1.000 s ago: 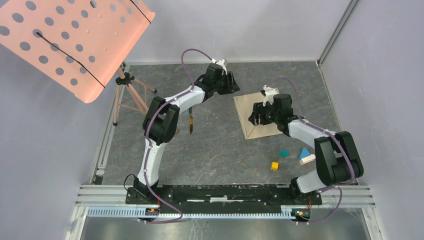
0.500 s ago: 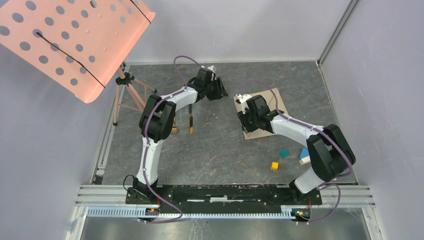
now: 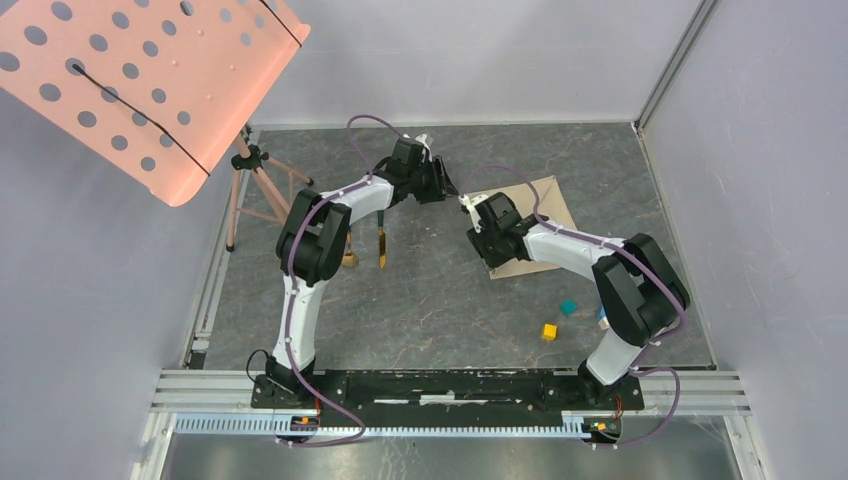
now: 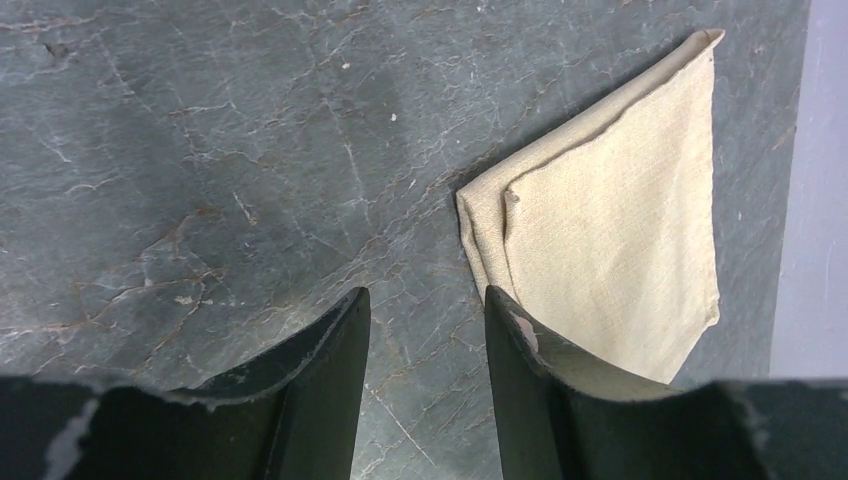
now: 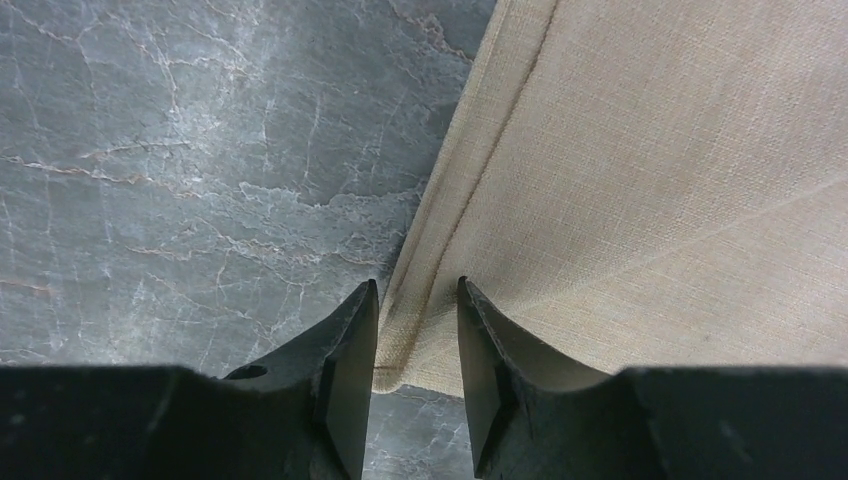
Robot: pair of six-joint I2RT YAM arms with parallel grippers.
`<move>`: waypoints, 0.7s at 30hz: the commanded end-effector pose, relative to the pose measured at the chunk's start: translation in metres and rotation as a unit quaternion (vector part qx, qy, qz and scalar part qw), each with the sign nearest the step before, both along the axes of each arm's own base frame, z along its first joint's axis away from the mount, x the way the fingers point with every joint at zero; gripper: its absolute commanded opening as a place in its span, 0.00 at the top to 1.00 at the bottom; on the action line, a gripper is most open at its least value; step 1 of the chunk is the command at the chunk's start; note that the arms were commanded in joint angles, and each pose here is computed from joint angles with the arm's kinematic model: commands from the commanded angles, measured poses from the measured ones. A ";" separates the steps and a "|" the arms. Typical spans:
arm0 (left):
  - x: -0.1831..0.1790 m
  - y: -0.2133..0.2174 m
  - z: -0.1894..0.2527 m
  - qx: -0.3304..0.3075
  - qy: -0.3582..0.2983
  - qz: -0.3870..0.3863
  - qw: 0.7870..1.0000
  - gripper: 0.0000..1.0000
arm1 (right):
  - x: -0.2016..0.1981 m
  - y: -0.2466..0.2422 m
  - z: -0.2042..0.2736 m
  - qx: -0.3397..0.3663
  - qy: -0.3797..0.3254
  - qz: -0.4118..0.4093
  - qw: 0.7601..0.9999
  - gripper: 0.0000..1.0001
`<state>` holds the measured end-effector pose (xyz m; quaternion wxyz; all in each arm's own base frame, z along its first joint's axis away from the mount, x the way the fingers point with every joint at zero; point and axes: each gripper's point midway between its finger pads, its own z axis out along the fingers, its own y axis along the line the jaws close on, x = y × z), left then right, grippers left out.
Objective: Fold the napkin into a case and place the utensils inside
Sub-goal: Pick up the upper triangle-folded napkin from the center of the board.
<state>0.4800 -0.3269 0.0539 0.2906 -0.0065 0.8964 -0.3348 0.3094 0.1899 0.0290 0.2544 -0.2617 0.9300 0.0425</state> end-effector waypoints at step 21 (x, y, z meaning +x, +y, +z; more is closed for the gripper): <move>-0.007 -0.012 0.045 -0.095 -0.011 0.024 0.995 0.34 | 0.007 -0.015 -0.026 -0.052 -0.031 -0.004 0.998 0.99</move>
